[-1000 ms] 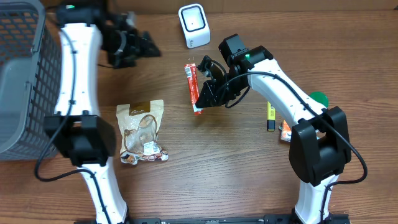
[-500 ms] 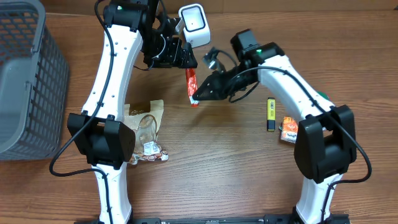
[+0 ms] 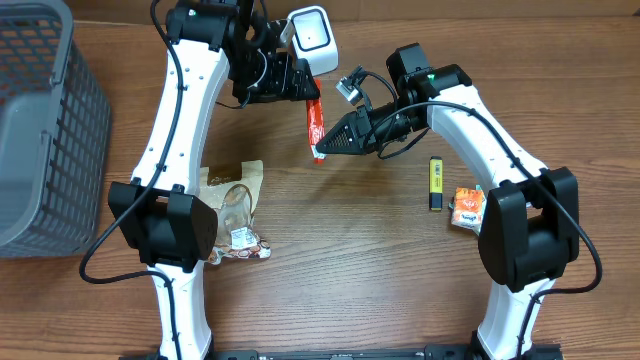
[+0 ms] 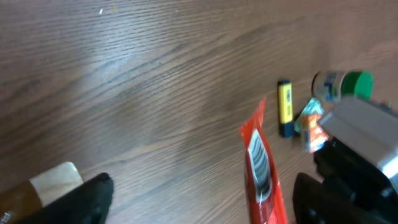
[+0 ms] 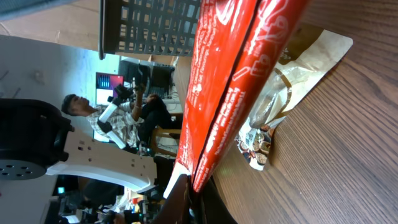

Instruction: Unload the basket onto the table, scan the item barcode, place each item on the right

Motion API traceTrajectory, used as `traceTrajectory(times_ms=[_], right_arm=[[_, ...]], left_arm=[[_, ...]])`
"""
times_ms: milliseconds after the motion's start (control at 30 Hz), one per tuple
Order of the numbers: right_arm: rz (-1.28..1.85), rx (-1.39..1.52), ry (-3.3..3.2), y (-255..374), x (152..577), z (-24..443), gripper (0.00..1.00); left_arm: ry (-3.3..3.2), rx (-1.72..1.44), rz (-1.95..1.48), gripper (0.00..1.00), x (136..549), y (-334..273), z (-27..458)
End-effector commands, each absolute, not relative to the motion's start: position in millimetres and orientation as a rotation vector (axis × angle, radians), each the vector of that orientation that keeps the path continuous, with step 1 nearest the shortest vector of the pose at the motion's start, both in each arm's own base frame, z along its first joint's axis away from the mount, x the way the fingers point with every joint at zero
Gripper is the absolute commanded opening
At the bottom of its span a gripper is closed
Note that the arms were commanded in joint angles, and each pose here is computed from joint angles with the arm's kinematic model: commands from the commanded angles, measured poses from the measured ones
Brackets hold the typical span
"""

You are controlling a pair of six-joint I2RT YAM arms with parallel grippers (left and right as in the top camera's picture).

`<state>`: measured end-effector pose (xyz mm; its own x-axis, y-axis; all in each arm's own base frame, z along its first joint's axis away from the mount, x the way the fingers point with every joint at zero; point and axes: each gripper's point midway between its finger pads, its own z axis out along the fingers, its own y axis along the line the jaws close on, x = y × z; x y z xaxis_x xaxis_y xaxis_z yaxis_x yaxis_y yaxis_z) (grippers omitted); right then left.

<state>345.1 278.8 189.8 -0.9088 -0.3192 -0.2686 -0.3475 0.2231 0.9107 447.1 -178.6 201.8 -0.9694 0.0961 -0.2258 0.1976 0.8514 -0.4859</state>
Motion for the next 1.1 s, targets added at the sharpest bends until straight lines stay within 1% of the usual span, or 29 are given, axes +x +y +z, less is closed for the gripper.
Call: traceTrajectory(times_ms=[0, 100, 167, 300, 400, 633, 700, 767, 867, 967, 1067], right_arm=[[1.847, -0.724, 2.347, 282.3, 343.6, 211.6, 0.04], [1.862, -0.727, 2.332, 282.9, 343.3, 213.8, 0.04], [1.876, -0.75, 2.299, 283.4, 342.1, 216.7, 0.04], [1.894, -0.768, 2.266, 284.0, 341.2, 220.0, 0.04], [1.893, -0.768, 2.267, 284.1, 341.0, 219.9, 0.04], [1.886, -0.773, 2.267, 283.9, 341.3, 219.1, 0.04], [1.885, -0.773, 2.267, 283.9, 341.3, 219.1, 0.04], [1.886, -0.773, 2.267, 283.9, 341.2, 219.0, 0.04], [1.885, -0.773, 2.267, 283.8, 341.4, 219.0, 0.04], [1.885, -0.773, 2.267, 283.8, 341.4, 219.0, 0.04], [1.885, -0.773, 2.267, 283.8, 341.4, 219.0, 0.04]], left_arm=[[2.851, 0.104, -0.793, 0.74, 447.1, -181.6, 204.6], [2.858, 0.052, -0.808, 0.73, 447.3, -183.4, 205.2], [2.848, 0.058, -0.84, 0.7, 447.3, -187.1, 207.4], [2.83, 0.086, -0.879, 0.69, 447.2, -196.3, 210.7], [2.823, 0.102, -0.882, 0.63, 446.9, -201.1, 211.3], [2.81, 0.146, -0.899, 0.57, 444.7, -214.0, 213.2], [2.81, 0.152, -0.898, 0.49, 443.9, -215.5, 213.1], [2.811, 0.152, -0.898, 0.4, 443.8, -215.5, 213.0], [2.811, 0.151, -0.898, 0.31, 444.0, -215.3, 213.1], [2.811, 0.152, -0.898, 0.2, 443.9, -215.5, 213.1], [2.811, 0.152, -0.898, 0.13, 443.9, -215.5, 213.1]])
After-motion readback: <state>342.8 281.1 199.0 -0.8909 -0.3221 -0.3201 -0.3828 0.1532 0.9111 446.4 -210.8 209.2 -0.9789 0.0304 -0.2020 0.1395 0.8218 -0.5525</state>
